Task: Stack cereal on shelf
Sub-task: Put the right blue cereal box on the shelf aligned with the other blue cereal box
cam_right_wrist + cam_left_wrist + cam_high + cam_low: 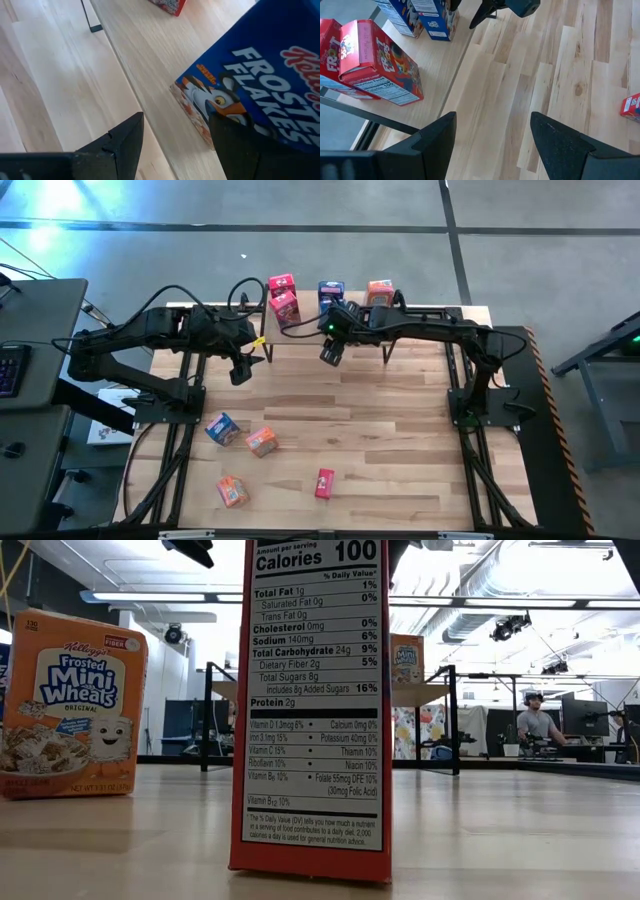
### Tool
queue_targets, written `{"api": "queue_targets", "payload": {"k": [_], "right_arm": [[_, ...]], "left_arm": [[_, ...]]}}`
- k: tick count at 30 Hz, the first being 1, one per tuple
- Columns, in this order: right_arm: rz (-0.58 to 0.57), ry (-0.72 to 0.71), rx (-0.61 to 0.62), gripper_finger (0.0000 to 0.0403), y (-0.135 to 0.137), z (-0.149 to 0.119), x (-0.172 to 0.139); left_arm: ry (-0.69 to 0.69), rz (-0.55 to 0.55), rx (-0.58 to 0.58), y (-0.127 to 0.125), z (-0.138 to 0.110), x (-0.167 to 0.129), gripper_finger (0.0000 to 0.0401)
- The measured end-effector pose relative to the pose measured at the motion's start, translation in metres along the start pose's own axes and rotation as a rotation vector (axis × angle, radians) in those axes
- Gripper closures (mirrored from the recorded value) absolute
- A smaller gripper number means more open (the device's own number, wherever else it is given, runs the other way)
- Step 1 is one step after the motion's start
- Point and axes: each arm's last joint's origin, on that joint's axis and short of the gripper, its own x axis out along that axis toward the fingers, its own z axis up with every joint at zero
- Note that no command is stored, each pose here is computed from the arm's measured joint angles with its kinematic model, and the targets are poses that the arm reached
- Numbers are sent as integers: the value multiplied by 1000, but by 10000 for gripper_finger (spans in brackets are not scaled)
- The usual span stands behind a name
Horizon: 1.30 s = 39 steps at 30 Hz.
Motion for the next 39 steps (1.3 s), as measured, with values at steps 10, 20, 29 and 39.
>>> {"api": "queue_targets", "payload": {"k": [10,20,29,39], "right_arm": [[-21,21,-10,185,4,-1,14],[-18,-4,-2,185,5,2,15],[20,-10,10,185,6,2,15],[24,-49,35,185,6,6,15]], "left_arm": [[0,0,0,0,0,0,155],[0,0,17,0,0,0,155],[0,0,25,0,0,0,155],[0,0,25,0,0,0,155]]}}
